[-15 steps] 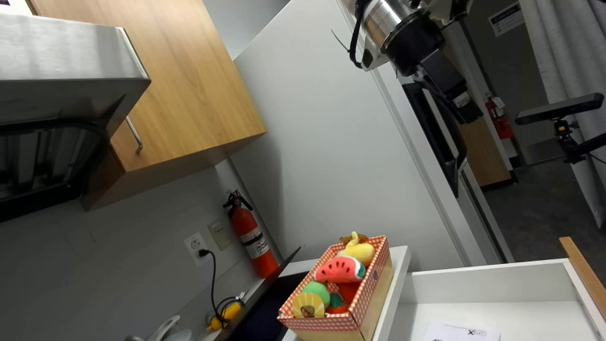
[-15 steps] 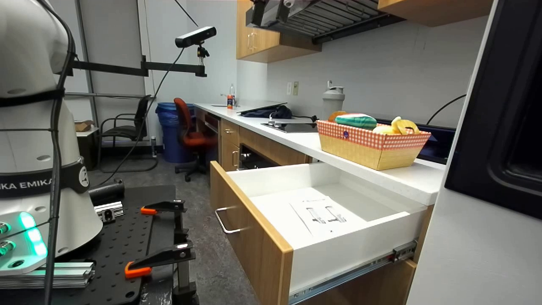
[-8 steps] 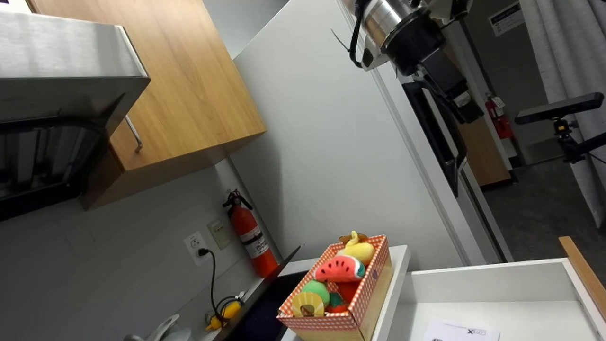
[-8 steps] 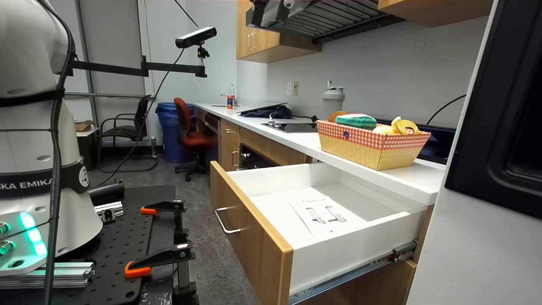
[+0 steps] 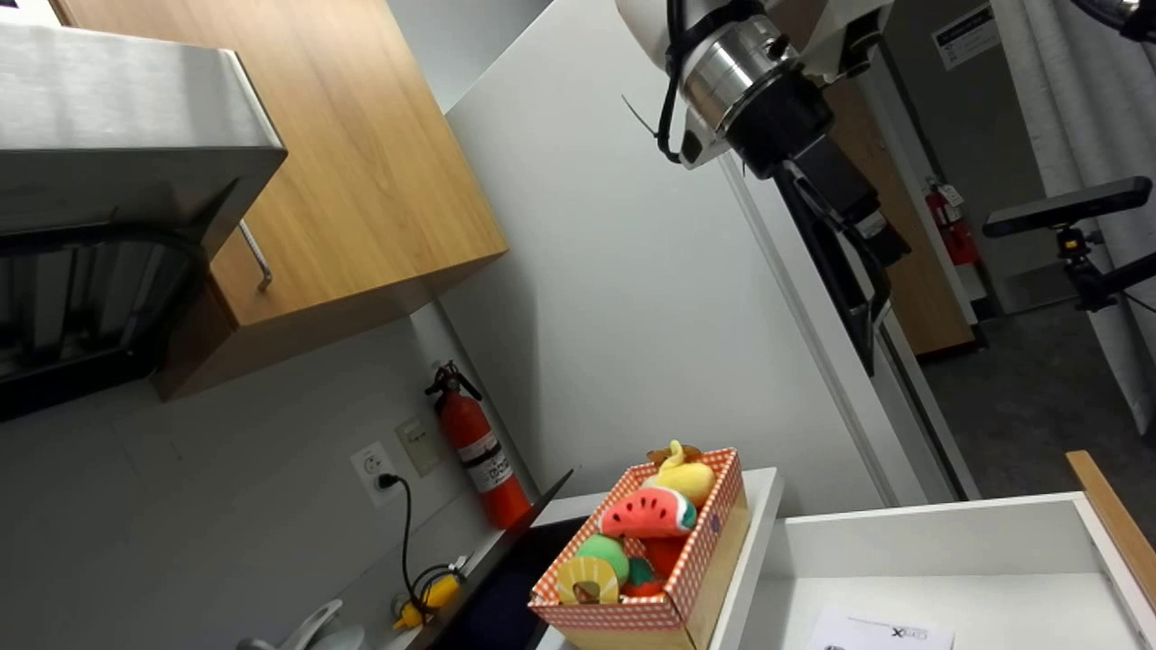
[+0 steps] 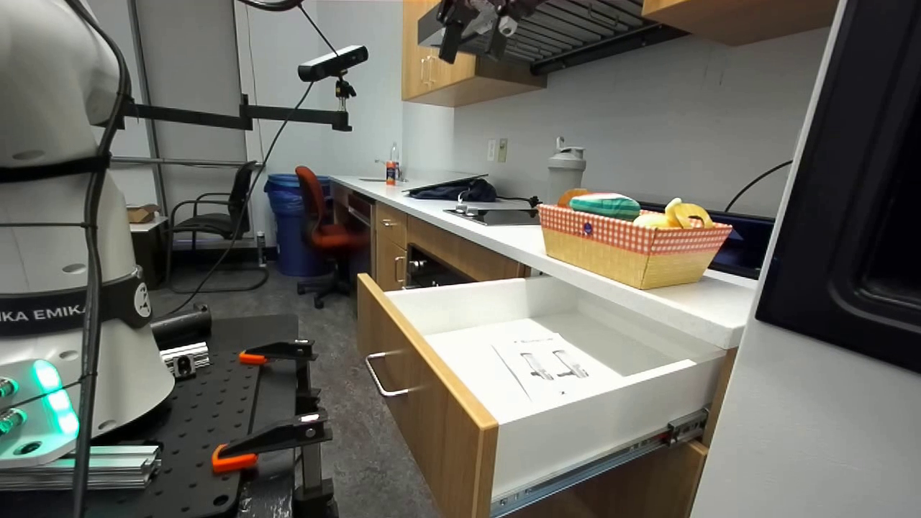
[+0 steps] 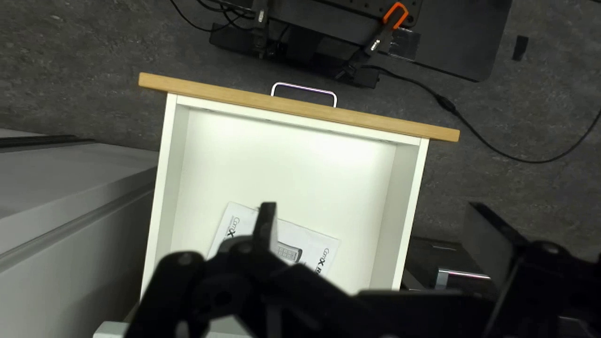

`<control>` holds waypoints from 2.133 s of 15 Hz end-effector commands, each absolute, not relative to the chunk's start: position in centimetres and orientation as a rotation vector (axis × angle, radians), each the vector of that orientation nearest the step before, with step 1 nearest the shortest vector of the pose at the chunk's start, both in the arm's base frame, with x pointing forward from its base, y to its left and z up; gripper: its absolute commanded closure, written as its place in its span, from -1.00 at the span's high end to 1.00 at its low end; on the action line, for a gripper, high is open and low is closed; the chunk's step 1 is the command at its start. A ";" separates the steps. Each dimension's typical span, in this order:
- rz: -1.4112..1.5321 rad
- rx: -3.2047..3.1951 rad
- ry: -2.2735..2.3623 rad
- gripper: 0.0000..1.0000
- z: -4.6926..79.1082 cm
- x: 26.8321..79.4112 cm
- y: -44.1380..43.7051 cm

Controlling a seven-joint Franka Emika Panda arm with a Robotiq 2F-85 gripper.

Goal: Put the watermelon, banana and big orange plush in the top drawer below the countertop

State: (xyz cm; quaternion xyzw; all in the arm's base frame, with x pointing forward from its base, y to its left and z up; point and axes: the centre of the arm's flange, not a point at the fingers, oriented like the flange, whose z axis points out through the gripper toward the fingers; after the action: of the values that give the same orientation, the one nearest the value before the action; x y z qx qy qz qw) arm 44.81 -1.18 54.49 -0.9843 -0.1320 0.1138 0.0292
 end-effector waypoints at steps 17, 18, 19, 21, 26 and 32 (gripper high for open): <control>-0.229 -3.139 -0.718 1.00 50.7 58.6 6.2; -0.245 -3.146 -0.721 1.00 50.3 59.3 6.4; -0.269 -3.152 -0.720 1.00 49.9 60.0 6.5; -0.293 -3.162 -0.709 1.00 49.1 61.4 6.5; -0.300 -3.171 -0.631 1.00 46.3 64.1 6.7; -0.256 -3.185 -0.550 1.00 43.0 66.5 6.4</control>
State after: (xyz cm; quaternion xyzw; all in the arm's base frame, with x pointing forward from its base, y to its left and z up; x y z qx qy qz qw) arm 64.09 6.23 43.76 -0.9789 -0.1854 -0.0745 -0.0424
